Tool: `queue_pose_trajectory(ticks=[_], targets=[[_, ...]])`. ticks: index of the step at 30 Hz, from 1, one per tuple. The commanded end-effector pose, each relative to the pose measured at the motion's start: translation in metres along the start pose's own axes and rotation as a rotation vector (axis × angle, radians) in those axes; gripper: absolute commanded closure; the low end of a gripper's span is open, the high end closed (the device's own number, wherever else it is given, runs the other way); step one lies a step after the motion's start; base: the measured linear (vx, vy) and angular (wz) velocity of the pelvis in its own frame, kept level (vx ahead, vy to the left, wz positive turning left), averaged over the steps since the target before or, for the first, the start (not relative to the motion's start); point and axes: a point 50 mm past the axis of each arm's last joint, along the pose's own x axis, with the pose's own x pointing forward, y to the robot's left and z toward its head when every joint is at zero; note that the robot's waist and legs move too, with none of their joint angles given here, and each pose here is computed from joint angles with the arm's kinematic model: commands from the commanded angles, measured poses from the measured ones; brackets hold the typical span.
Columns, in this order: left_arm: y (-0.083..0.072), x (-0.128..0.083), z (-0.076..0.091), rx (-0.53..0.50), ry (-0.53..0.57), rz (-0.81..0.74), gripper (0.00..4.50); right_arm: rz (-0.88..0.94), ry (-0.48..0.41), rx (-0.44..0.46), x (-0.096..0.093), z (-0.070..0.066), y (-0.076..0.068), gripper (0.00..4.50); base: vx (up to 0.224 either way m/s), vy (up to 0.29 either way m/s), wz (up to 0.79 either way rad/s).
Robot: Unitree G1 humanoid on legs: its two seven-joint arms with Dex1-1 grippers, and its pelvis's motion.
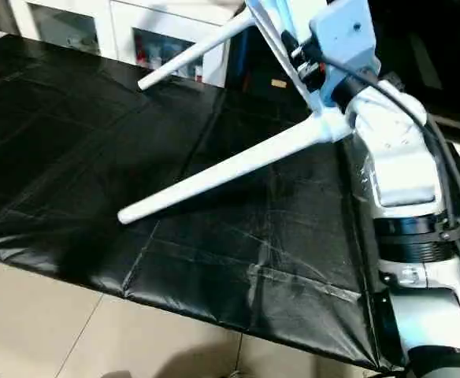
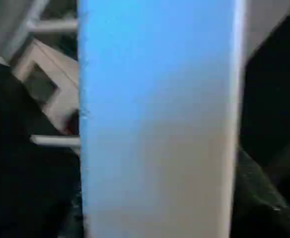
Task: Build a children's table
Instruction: Flip table
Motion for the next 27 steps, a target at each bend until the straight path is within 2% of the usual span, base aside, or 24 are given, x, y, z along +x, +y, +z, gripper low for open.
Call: queue_pose_trajectory(ticks=[1,2,5,12,16,20,27], targets=[[-0.024,-0.003,-0.022,-0.119,0.118,-0.092,2.81,0.118,-0.063,0.044,0.001,0.010,0.014,1.81,0.000,0.000,0.00],[-0.025,-0.003,-0.022,-0.120,0.118,-0.093,2.81,0.118,-0.062,0.044,0.001,0.010,0.014,1.51,0.000,0.000,0.00],[-0.027,-0.002,-0.022,-0.129,0.116,-0.104,2.81,0.114,-0.060,0.046,0.001,0.010,0.014,1.37,0.000,0.000,0.00],[-0.036,0.000,-0.021,-0.153,0.121,-0.153,2.81,0.108,-0.084,0.046,0.001,0.013,0.013,0.61,0.000,0.000,0.00],[-0.039,0.000,-0.021,-0.158,0.133,-0.165,2.81,0.095,-0.117,0.044,0.001,0.016,0.012,0.49,0.000,0.000,0.00],[-0.040,0.000,-0.021,-0.163,0.144,-0.166,2.81,0.081,-0.180,0.050,0.001,0.023,0.009,0.49,0.000,0.000,0.00],[-0.045,0.002,-0.019,-0.178,0.150,-0.176,2.81,0.039,-0.381,0.077,-0.004,0.042,0.006,0.49,0.000,0.000,0.00]])
